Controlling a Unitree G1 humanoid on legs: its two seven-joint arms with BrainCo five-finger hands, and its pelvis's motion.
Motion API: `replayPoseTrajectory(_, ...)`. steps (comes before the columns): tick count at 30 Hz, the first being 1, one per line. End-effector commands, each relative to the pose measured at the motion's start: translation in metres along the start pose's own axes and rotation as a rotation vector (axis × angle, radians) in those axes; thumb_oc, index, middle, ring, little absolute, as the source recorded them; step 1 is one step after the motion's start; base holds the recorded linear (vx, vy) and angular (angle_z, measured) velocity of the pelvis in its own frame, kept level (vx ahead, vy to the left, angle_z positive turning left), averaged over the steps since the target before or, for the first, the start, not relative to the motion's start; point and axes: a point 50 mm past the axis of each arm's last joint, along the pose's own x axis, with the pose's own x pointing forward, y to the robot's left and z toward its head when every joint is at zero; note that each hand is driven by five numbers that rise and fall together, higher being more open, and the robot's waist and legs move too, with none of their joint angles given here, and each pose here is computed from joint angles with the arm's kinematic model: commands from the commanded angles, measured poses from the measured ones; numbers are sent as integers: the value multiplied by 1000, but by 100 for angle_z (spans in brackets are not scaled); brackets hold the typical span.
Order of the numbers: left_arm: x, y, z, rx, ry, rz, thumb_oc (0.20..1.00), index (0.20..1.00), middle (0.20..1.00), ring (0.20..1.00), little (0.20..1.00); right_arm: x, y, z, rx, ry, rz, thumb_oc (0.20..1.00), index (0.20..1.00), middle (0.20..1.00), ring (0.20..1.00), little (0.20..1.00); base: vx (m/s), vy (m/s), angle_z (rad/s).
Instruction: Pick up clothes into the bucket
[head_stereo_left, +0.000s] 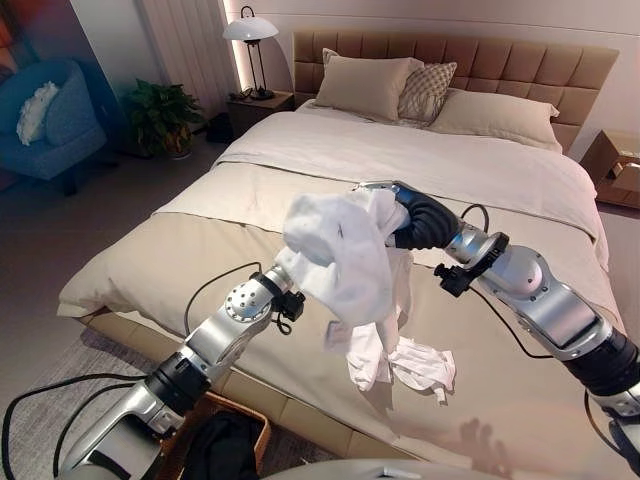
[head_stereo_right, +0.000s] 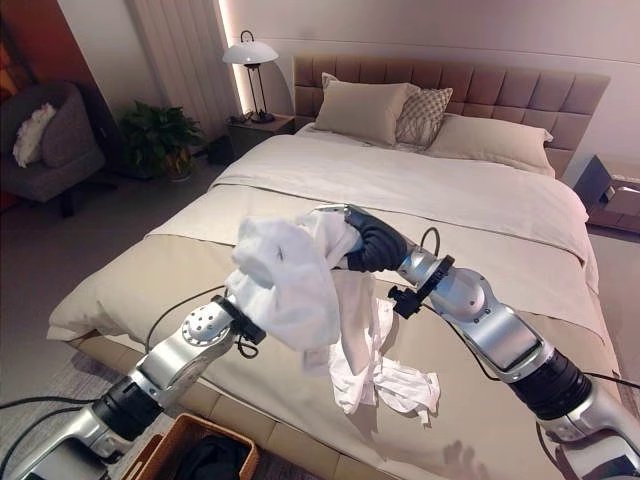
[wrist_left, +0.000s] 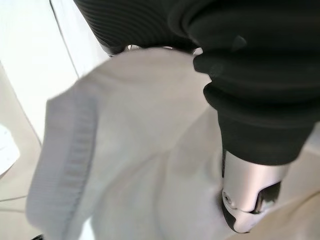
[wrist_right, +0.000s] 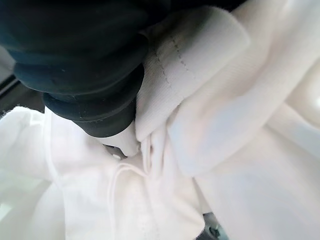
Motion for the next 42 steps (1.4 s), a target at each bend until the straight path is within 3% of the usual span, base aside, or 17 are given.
replayPoseTrajectory(1,20,2,22,-29,-75,-29,1000,1000,1000,1000,1000,9,-4,33,8,-182,18,200,200,200,200,200,-7,-2,3)
replayPoseTrajectory(10,31,-30,23,-222,-57,-180,1000,1000,1000,1000,1000,14,9,39,100,-236,48,200,200,200,200,200,-7,-2,4)
replayPoseTrajectory(15,22,-16,26,-167,7,-279,1000,1000,1000,1000,1000,10,-5,40,54,-231,-3,200,200,200,200,200,-29,1,2)
replayPoseTrajectory(25,-6,24,12,-131,41,-116,1000,1000,1000,1000,1000,-23,-58,14,-150,-54,-343,200,200,200,200,200,-9,4,5)
replayPoseTrajectory(34,-44,58,-5,-202,-42,256,1000,1000,1000,1000,1000,-93,-89,-29,-298,278,-641,200,200,200,200,200,0,0,0)
replayPoseTrajectory(42,-45,53,0,-258,-97,272,1000,1000,1000,1000,1000,-111,-94,-38,-388,368,-744,200,200,200,200,200,0,0,0)
